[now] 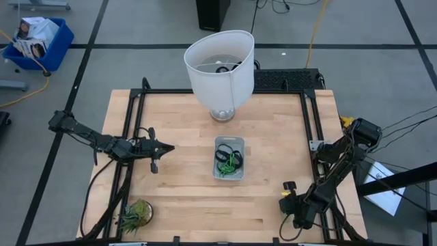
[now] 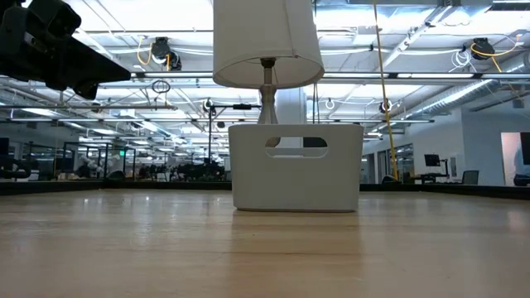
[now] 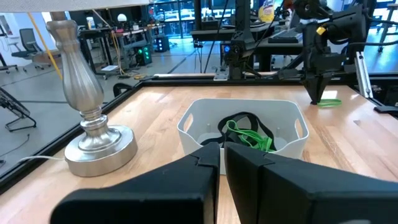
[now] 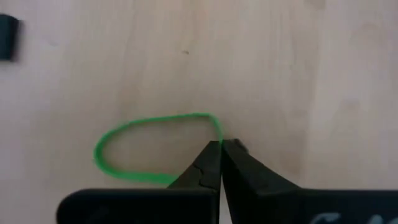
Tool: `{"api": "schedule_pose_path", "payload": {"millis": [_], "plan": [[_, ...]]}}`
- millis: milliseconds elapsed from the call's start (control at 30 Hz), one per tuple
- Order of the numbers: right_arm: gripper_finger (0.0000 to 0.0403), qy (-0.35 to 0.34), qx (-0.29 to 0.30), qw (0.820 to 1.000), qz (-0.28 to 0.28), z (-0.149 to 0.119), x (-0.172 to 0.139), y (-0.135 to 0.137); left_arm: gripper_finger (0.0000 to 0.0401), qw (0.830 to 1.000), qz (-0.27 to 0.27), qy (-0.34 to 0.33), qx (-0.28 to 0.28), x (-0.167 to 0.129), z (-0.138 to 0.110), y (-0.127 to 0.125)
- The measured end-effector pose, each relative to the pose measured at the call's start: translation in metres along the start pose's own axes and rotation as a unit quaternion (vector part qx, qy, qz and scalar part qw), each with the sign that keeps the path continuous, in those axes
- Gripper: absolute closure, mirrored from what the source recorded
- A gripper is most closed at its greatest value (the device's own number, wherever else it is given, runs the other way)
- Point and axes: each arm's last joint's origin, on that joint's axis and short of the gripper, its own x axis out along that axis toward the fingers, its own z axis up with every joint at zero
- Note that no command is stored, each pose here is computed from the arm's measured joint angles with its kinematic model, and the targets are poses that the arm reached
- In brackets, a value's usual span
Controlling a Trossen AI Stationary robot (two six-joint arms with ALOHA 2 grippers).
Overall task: Pick and place rubber bands into bin
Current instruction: Put the green rubber band into the gray bin
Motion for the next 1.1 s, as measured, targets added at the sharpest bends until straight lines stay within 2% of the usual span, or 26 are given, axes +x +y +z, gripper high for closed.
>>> {"api": "schedule_pose_path", "payload": {"millis": [100, 300, 433, 567, 667, 833, 933, 1100], "plan": [[0.0402, 0.005, -0.019, 1.0, -0.017, 0.014, -0.011, -0.001, 0.0368, 1.0, 0.0, 0.0, 0.0, 0.0, 0.0, 0.0], [0.0402, -0.039, -0.061, 0.997, -0.039, 0.048, -0.04, -0.002, 0.0368, 1.0, 0.0, 0.0, 0.001, 0.0, 0.0, 0.0], [0.0402, -0.091, -0.074, 0.992, -0.054, 0.066, -0.058, -0.007, 0.0368, 1.0, 0.0, 0.0, 0.001, 0.0, 0.0, 0.0], [0.0402, -0.141, -0.073, 0.984, -0.076, 0.073, -0.07, -0.017, 0.0368, 1.0, 0.0, 0.0, 0.001, 0.0, 0.0, 0.0], [0.0402, -0.175, -0.077, 0.977, -0.097, 0.067, -0.074, -0.025, 0.0368, 1.0, 0.0, 0.0, 0.002, 0.0, 0.0, 0.0], [0.0403, -0.225, -0.064, 0.968, -0.095, 0.049, -0.08, -0.044, 0.0368, 1.0, 0.0, 0.0, 0.001, 0.0, 0.0, 0.0], [0.0403, -0.262, -0.053, 0.96, -0.082, 0.037, -0.081, -0.057, 0.0368, 1.0, 0.0, 0.0, 0.001, 0.0, 0.0, 0.0], [0.0403, -0.339, -0.047, 0.938, -0.054, 0.018, -0.075, -0.078, 0.0368, 1.0, 0.0, 0.0, 0.001, 0.0, 0.0, 0.0]]}}
